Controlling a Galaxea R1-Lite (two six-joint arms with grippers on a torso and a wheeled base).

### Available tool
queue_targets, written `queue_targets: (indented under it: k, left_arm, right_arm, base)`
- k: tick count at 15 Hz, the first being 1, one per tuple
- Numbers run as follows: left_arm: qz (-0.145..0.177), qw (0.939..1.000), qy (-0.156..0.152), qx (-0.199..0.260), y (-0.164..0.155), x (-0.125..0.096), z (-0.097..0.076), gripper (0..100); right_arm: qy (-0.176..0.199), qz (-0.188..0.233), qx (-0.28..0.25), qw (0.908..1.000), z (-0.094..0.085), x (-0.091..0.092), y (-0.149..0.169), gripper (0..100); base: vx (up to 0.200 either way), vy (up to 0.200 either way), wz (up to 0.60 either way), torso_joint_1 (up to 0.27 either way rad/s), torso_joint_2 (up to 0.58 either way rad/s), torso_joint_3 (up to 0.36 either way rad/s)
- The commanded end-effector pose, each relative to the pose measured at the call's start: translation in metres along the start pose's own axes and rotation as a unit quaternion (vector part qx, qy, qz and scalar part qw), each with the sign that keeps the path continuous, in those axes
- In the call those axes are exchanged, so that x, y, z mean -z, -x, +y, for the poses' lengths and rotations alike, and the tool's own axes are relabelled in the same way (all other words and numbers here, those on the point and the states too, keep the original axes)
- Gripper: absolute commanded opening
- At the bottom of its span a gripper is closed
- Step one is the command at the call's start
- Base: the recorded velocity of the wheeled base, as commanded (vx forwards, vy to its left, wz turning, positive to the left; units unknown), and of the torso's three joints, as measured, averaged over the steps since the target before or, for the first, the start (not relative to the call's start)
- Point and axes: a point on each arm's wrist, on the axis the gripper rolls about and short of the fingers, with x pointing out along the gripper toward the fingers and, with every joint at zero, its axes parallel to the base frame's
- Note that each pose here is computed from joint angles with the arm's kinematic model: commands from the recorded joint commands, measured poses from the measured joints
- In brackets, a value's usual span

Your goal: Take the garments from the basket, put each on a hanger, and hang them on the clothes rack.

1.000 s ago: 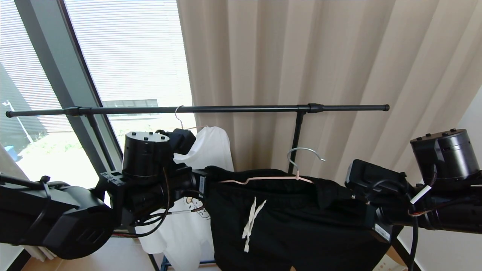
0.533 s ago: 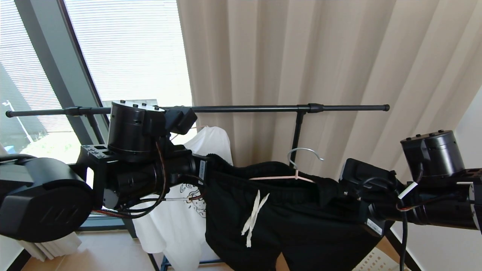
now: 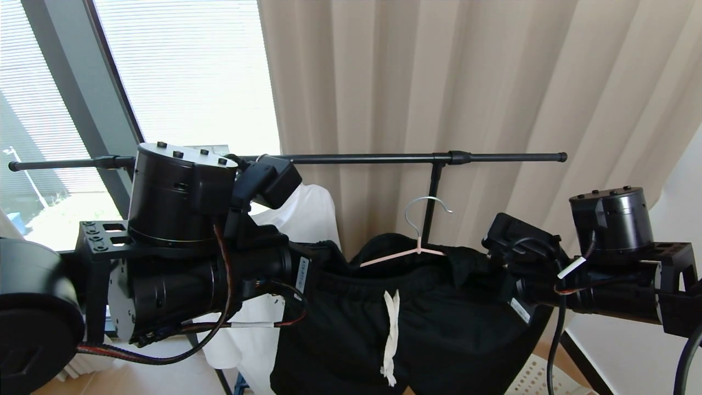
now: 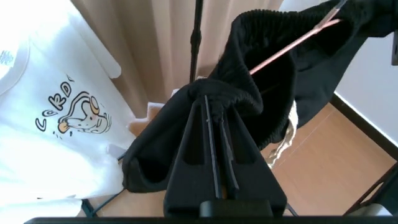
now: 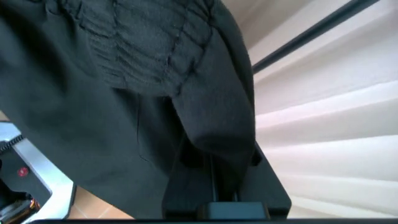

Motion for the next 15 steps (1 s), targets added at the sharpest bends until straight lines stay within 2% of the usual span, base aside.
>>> queue_targets:
  k: [1, 3, 4, 6, 7, 8, 11, 14, 15]
  left_arm:
    - [-0.009, 0.9999, -0.001, 0.006, 0.005, -0.003, -0.003, 0]
    - [-0.010, 0.9999, 0.000, 0.011, 0.004, -0.003, -0.006, 0]
    - [-0.011, 0.9999, 0.000, 0.011, 0.004, -0.004, -0.006, 0]
    - [-0.024, 0.9997, 0.004, 0.011, 0.004, -0.011, -0.007, 0]
    - [-0.041, 0.9988, 0.024, 0.010, 0.006, -0.021, -0.007, 0]
    - [-0.051, 0.9979, 0.039, 0.009, 0.008, -0.027, -0.007, 0]
    - [-0.073, 0.9955, 0.059, 0.012, 0.012, -0.040, -0.007, 0]
    - [-0.065, 0.9959, 0.062, 0.011, 0.009, -0.036, -0.007, 0]
    - [-0.058, 0.9963, 0.062, 0.010, 0.008, -0.032, -0.007, 0]
  right_arm:
    - [0.000, -0.003, -0.010, 0.9999, 0.004, 0.001, -0.003, 0]
    - [0.003, -0.034, -0.035, 0.9988, 0.008, 0.003, -0.003, 0]
    - [0.004, -0.035, -0.037, 0.9987, 0.008, 0.003, -0.004, 0]
    - [0.006, -0.059, -0.057, 0.9966, 0.011, 0.006, -0.004, 0]
    - [0.010, -0.072, -0.072, 0.9947, 0.013, 0.009, -0.004, 0]
    - [0.011, -0.072, -0.071, 0.9949, 0.014, 0.010, -0.004, 0]
    - [0.016, -0.060, -0.076, 0.9952, 0.017, 0.015, -0.010, 0]
    - [0.011, -0.074, -0.072, 0.9946, 0.013, 0.008, -0.009, 0]
    - [-0.002, -0.078, -0.072, 0.9943, 0.011, 0.005, -0.008, 0]
  base:
    - [0.000, 0.000, 0.00, 0.000, 0.00, 0.000]
    - [0.000, 0.000, 0.00, 0.000, 0.00, 0.000]
    - [0.000, 0.000, 0.00, 0.000, 0.00, 0.000]
    - [0.000, 0.000, 0.00, 0.000, 0.00, 0.000]
    - [0.000, 0.000, 0.00, 0.000, 0.00, 0.000]
    - [0.000, 0.000, 0.00, 0.000, 0.00, 0.000]
    - [0.000, 0.000, 0.00, 0.000, 0.00, 0.000]
    - [0.000, 0.000, 0.00, 0.000, 0.00, 0.000]
    - [0.000, 0.000, 0.00, 0.000, 0.00, 0.000]
